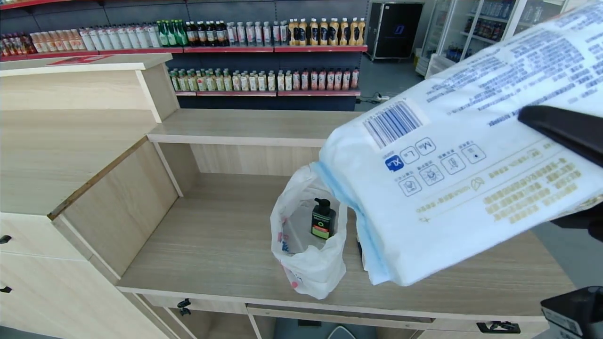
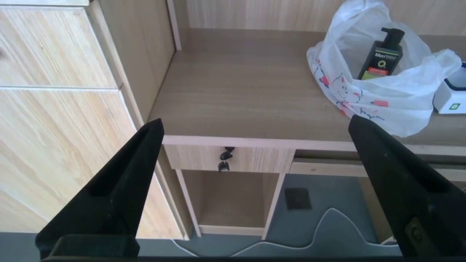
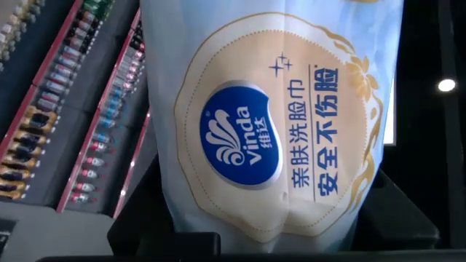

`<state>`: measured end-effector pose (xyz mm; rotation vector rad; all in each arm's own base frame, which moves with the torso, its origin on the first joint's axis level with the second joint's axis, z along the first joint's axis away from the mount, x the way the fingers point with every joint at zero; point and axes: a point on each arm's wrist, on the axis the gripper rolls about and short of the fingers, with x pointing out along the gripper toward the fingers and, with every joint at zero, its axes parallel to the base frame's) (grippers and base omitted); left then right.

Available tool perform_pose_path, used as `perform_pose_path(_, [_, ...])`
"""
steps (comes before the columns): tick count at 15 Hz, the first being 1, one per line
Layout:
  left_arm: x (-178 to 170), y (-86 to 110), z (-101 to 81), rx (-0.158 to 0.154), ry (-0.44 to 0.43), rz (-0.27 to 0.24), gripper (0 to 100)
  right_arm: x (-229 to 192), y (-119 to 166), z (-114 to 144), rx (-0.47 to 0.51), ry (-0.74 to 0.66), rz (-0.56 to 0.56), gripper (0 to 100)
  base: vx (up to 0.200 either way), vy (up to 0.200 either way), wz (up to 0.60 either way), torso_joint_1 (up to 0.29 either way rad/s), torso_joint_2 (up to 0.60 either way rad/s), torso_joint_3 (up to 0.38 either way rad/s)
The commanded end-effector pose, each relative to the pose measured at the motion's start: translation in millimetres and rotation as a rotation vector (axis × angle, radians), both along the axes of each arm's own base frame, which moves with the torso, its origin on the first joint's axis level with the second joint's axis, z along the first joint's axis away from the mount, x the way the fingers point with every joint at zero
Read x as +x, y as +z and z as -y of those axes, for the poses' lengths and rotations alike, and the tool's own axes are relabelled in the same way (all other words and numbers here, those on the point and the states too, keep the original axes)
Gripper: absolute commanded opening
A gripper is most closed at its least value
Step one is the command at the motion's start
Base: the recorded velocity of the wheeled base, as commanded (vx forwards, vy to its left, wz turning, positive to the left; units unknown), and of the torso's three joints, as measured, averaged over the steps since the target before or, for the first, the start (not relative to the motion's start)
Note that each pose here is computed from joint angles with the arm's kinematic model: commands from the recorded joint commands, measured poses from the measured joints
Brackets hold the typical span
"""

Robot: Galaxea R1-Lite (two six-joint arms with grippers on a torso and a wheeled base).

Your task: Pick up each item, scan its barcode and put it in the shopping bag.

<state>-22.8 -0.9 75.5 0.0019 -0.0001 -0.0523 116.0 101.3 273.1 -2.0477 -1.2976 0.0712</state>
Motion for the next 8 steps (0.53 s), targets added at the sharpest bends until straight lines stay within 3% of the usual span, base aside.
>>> perform_pose_path(1, [0,0.0,0.0,0.000,0.000,-0.002,100,-11,-1,-9,-0.014,0.041,0.044,0,0.000,0.000,0.00,0.000,0.00,0.000])
perform_pose_path(8, [0,0.0,0.0,0.001,-0.001,-0.001,100,-29,-12,11,-0.071,-0.051,0.075,0,0.000,0.000,0.00,0.000,0.00,0.000])
